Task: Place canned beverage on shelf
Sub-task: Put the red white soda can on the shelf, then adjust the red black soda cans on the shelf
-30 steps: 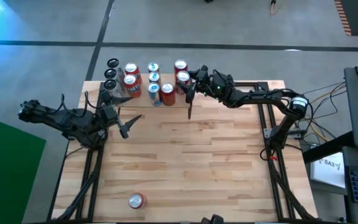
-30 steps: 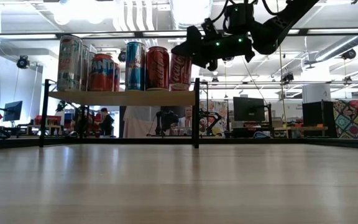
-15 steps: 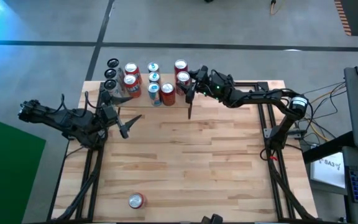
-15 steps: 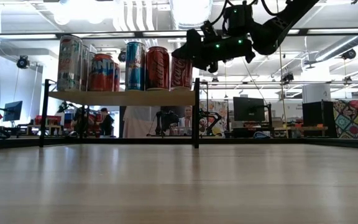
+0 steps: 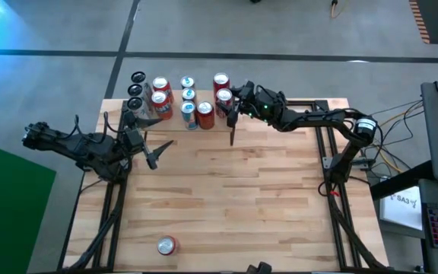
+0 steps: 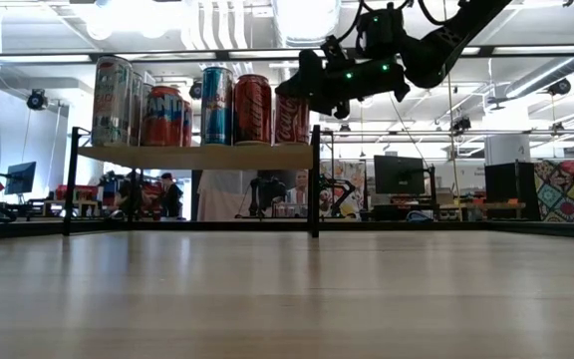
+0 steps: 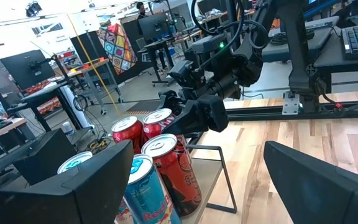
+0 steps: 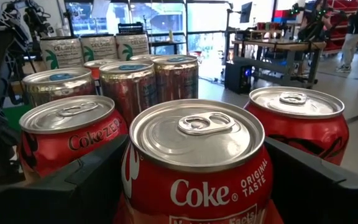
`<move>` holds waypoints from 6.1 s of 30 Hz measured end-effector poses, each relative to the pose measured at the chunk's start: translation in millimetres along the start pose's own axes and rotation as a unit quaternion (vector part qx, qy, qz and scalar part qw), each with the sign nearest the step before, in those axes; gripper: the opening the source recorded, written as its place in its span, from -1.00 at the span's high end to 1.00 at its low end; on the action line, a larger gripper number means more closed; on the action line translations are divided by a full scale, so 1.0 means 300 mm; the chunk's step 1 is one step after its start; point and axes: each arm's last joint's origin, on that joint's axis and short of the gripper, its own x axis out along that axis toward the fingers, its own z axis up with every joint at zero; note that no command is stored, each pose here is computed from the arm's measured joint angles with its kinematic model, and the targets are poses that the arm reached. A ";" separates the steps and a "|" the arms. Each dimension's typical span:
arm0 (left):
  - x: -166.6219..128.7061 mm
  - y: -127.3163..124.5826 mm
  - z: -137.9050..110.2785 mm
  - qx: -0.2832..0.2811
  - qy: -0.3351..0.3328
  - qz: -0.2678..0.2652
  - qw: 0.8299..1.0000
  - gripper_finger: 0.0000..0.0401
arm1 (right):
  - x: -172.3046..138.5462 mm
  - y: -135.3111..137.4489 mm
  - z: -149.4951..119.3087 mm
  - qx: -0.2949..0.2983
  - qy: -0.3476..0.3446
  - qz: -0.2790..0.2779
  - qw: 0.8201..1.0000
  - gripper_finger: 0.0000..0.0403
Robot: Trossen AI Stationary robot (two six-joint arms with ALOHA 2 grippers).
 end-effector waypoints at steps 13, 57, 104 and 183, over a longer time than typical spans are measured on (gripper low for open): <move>0.000 0.000 0.000 0.000 0.000 0.000 1.000 -0.72 | 0.000 0.000 -0.014 -0.009 0.022 0.001 1.000 -0.60; 0.000 0.000 0.002 -0.003 -0.003 0.001 1.000 -0.72 | -0.002 -0.001 -0.030 0.003 0.045 -0.002 0.999 -0.72; 0.007 -0.008 0.002 -0.006 -0.001 0.000 1.000 -0.72 | -0.144 0.038 0.229 0.005 -0.038 0.036 0.999 -0.77; 0.030 -0.033 0.003 0.014 0.000 0.000 1.000 -0.72 | 0.181 0.147 0.216 -0.112 0.207 0.136 0.962 -0.77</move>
